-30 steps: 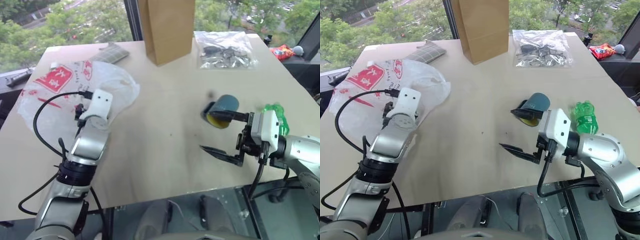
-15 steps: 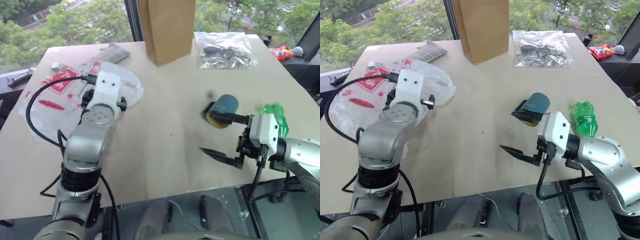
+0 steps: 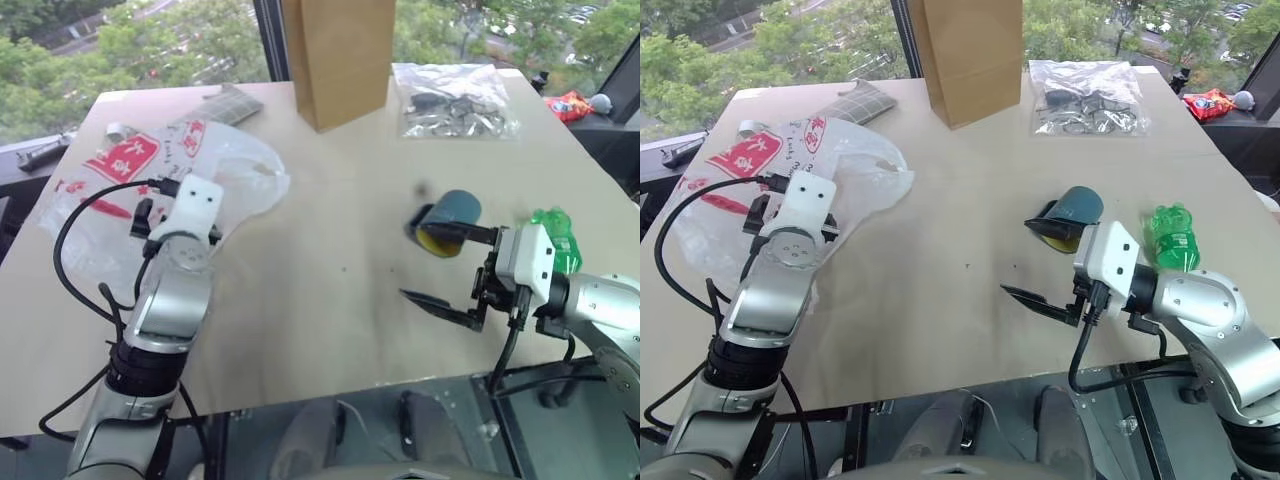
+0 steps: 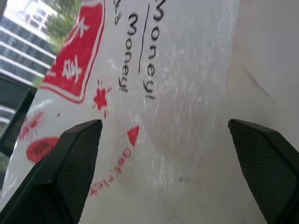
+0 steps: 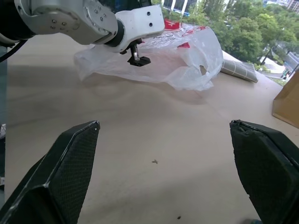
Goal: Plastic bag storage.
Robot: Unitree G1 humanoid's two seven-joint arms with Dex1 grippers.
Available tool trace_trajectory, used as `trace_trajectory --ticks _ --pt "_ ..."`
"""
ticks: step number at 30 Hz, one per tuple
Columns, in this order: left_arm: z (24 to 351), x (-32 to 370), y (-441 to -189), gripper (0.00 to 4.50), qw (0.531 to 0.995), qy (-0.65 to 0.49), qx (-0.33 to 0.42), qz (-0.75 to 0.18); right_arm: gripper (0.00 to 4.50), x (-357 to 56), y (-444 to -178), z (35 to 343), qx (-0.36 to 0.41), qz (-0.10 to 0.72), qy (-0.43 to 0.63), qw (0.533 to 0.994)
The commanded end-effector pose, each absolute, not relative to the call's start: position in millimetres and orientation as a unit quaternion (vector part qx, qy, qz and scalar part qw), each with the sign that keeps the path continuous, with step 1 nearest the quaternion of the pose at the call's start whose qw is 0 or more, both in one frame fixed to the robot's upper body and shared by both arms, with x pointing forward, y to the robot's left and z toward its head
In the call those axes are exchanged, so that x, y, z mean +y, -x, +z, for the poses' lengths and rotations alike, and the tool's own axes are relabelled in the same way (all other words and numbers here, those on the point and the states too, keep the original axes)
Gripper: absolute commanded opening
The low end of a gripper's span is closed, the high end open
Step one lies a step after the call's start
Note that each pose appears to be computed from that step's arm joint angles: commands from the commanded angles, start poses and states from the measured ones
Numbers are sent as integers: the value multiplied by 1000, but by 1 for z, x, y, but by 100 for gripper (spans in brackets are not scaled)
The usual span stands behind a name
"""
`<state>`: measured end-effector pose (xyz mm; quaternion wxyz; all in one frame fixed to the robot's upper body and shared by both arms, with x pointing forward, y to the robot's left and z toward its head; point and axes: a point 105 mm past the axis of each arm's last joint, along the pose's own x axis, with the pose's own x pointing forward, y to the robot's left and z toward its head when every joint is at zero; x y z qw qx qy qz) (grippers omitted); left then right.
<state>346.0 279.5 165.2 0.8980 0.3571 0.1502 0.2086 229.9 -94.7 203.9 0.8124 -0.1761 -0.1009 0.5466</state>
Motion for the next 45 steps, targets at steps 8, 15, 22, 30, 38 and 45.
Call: trace_trajectory --ticks 8,15,22,30,38,45 --pt "158 319 -380 423 887 -396 112 209 450 -92 -224 208 -122 537 183 814" --pt "182 308 -375 122 897 -394 63 189 450 -95 -223 206 -120 527 184 821" --pt "214 281 -368 6 964 -256 53 55 450 -97 -224 203 -116 518 190 826" --pt "246 258 -369 6 993 -94 65 -33 450 -102 -229 199 -114 495 201 838" --pt "252 232 -373 6 992 32 98 -79 450 -107 -231 196 -110 476 213 846" --pt "266 195 -377 6 974 143 115 -131 450 -111 -238 191 -96 450 229 858"
